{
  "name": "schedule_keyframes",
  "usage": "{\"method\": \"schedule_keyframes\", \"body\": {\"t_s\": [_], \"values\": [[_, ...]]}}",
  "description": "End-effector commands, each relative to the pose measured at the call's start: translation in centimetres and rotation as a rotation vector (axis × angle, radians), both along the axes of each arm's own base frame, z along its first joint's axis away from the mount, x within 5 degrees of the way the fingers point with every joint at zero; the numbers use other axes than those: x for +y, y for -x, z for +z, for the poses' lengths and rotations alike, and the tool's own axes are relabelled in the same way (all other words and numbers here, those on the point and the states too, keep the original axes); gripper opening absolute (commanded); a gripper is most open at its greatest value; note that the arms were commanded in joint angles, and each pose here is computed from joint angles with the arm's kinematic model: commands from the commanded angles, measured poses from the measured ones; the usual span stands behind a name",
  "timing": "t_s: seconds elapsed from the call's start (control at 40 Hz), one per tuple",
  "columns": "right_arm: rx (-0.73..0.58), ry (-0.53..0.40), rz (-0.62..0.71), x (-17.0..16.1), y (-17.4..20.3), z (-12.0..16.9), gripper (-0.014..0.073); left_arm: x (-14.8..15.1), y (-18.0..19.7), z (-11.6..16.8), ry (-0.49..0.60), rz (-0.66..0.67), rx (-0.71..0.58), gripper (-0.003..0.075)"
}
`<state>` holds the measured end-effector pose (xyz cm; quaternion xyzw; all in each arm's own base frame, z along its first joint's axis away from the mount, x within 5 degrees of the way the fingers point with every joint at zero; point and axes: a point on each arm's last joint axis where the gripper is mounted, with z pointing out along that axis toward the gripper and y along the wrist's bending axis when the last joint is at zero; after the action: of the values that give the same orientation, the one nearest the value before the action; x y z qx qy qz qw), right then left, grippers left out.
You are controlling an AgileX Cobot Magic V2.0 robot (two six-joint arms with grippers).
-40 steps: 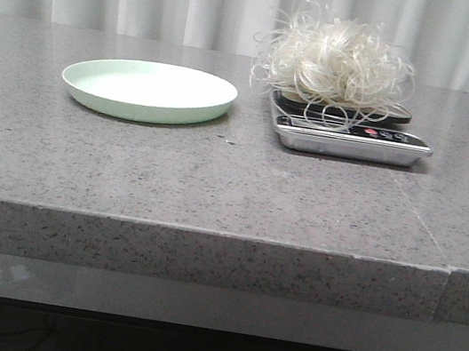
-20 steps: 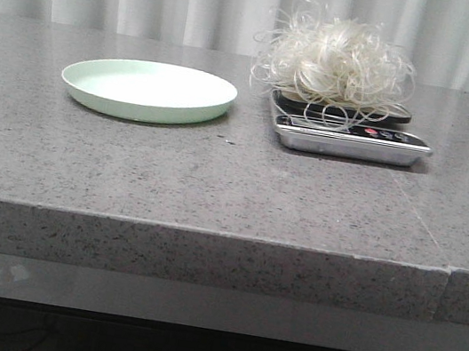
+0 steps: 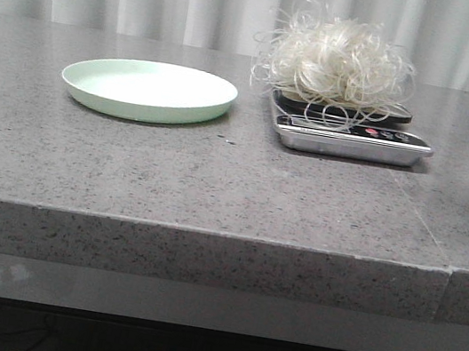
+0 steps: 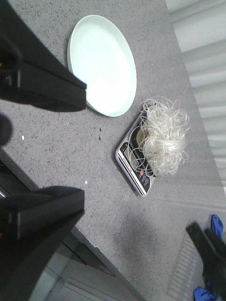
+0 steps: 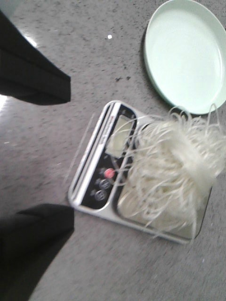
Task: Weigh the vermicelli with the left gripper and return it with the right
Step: 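Withdraw the left gripper upward away from the scale, then lower the right gripper onto the vermicelli on the scale and grasp it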
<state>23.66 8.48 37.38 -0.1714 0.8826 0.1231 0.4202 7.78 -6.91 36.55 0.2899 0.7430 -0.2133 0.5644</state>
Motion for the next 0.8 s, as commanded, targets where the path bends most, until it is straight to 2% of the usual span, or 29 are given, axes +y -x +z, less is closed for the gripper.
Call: {"method": "schedule_keyframes", "body": {"t_s": [0.0, 0.375, 0.574, 0.774], "values": [[-0.102, -0.036, 0.015, 1.3, -2.2, 2.1, 0.0561, -0.1, 0.0, 1.5, 0.072, 0.0, -0.071, 0.0439], [-0.069, -0.006, 0.017, 4.5, -11.5, 0.0, 0.0561, -0.1, 0.0, 1.5, 0.075, -0.001, -0.069, 0.0439], [-0.054, 0.056, 0.018, 5.1, -14.3, -2.2, 0.0561, -0.1, 0.0, 1.5, 0.075, -0.001, -0.069, 0.0439], [-0.035, 0.068, 0.016, 5.5, -15.5, -3.8, 0.0557, -0.1, 0.0, 1.5, 0.075, -0.001, -0.069, 0.0439]]}}
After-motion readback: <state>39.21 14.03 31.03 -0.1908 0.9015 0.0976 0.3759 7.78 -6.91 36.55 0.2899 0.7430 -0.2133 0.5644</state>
